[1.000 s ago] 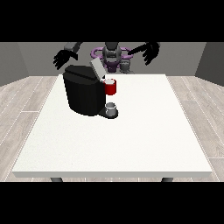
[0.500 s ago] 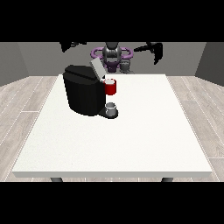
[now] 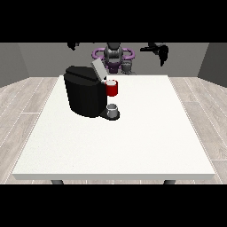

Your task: Insert the coffee pod into the coffee machine and close the lid

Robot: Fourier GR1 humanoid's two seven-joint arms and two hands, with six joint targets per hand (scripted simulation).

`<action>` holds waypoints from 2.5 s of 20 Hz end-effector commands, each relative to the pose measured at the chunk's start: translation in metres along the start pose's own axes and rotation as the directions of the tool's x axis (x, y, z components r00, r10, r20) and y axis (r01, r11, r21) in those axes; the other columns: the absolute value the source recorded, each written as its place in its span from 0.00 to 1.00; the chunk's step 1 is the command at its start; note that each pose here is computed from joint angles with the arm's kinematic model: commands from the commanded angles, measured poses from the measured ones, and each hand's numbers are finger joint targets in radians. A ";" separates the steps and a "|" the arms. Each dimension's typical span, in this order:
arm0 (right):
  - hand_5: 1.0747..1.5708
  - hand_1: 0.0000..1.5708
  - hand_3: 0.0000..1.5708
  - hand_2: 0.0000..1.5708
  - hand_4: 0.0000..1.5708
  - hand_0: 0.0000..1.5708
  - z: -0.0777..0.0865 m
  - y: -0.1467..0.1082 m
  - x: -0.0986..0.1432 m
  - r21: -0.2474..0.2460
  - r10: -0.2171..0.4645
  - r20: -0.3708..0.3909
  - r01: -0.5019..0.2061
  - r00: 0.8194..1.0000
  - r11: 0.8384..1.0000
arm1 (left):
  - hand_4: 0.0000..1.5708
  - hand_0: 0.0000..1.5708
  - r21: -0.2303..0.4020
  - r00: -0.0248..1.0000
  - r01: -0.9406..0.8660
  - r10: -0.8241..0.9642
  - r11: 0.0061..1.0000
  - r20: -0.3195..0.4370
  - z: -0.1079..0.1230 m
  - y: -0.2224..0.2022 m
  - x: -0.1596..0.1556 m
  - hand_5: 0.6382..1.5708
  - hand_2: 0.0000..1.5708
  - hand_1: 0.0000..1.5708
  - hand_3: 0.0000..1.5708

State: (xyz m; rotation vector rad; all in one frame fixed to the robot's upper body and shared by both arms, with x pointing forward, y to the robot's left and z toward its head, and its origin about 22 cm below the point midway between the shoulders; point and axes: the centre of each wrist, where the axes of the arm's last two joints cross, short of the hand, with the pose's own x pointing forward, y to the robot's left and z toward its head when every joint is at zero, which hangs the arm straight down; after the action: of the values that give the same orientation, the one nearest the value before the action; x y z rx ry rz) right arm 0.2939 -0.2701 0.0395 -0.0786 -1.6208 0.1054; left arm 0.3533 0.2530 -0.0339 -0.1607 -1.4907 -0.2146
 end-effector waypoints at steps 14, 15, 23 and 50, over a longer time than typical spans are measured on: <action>1.00 0.00 0.00 0.00 0.00 0.00 -0.044 0.002 0.013 0.071 -0.029 0.044 0.026 0.999 0.997 | 0.00 0.00 0.045 0.990 -0.041 0.034 0.998 0.139 0.039 -0.017 0.022 1.00 0.00 0.00 0.00; 1.00 0.00 0.00 0.00 0.00 0.00 -0.050 0.010 0.010 0.049 -0.022 0.014 0.022 1.000 0.999 | 0.00 0.00 0.027 0.994 -0.029 0.026 0.999 0.105 0.029 -0.028 0.041 1.00 0.00 0.00 0.00; 1.00 0.00 0.00 0.00 0.00 0.00 -0.067 0.022 0.010 0.083 -0.004 0.067 -0.001 0.998 0.997 | 0.00 0.00 0.064 0.992 -0.005 -0.003 0.998 0.125 0.050 -0.017 0.048 1.00 0.00 0.00 0.00; 1.00 0.00 0.00 0.00 0.05 0.00 -0.115 0.061 0.059 0.186 0.066 0.164 -0.096 0.984 0.978 | 0.00 0.00 0.136 0.974 0.021 -0.051 0.990 0.221 0.052 0.013 0.060 1.00 0.00 0.00 0.00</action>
State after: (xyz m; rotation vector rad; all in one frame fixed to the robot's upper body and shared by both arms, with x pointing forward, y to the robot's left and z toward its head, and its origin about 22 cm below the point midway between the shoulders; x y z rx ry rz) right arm 0.3950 -0.2021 0.0860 0.0227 -1.7398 0.3092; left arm 0.3012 0.2743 0.0179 -0.0461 -1.6934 -0.1221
